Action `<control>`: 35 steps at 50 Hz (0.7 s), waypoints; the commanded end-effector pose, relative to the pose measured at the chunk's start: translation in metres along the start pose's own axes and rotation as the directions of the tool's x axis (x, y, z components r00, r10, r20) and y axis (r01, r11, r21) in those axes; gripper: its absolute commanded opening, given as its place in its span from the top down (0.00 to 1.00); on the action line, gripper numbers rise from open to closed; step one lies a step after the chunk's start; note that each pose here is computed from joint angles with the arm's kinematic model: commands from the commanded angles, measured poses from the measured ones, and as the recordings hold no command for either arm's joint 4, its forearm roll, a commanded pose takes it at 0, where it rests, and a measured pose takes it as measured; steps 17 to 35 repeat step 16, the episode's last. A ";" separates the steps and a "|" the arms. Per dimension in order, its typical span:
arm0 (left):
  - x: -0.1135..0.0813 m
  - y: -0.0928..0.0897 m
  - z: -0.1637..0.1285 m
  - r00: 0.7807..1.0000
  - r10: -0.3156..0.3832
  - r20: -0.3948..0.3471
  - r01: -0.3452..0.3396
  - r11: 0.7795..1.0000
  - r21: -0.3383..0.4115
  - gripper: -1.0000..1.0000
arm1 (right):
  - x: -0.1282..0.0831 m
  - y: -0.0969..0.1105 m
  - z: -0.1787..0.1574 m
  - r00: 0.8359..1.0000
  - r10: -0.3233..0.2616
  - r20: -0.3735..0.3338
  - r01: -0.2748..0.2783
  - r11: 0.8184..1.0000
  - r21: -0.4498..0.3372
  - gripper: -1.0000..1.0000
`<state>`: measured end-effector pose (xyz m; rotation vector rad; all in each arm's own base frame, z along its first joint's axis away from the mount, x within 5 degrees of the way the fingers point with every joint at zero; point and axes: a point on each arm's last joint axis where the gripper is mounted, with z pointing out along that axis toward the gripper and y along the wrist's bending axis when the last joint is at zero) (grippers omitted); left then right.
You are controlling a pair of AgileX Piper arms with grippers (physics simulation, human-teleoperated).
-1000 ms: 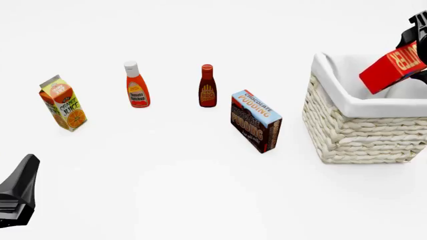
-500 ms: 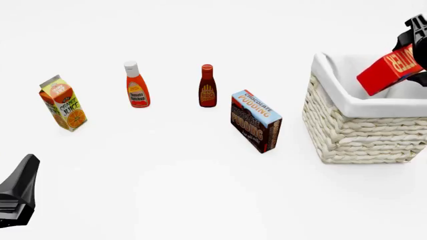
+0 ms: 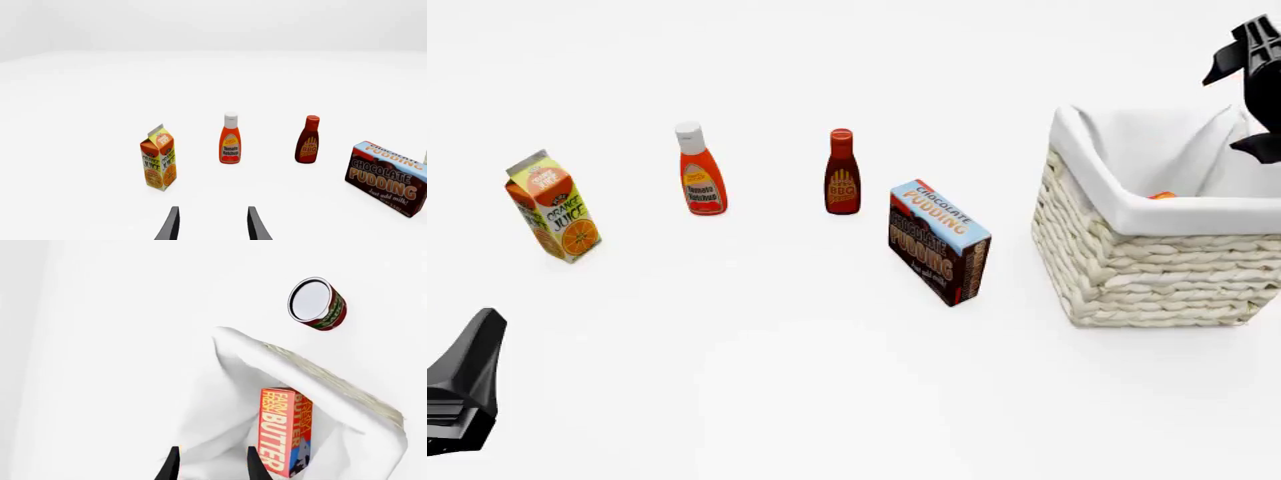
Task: Pick the butter and place it in the basket.
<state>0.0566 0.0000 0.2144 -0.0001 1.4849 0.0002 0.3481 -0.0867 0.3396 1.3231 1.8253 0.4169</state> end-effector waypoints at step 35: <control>0.000 0.000 0.000 1.000 0.000 0.000 0.000 1.000 0.000 0.00 | 0.003 0.008 -0.008 1.000 -0.006 0.000 0.006 1.000 -0.030 0.00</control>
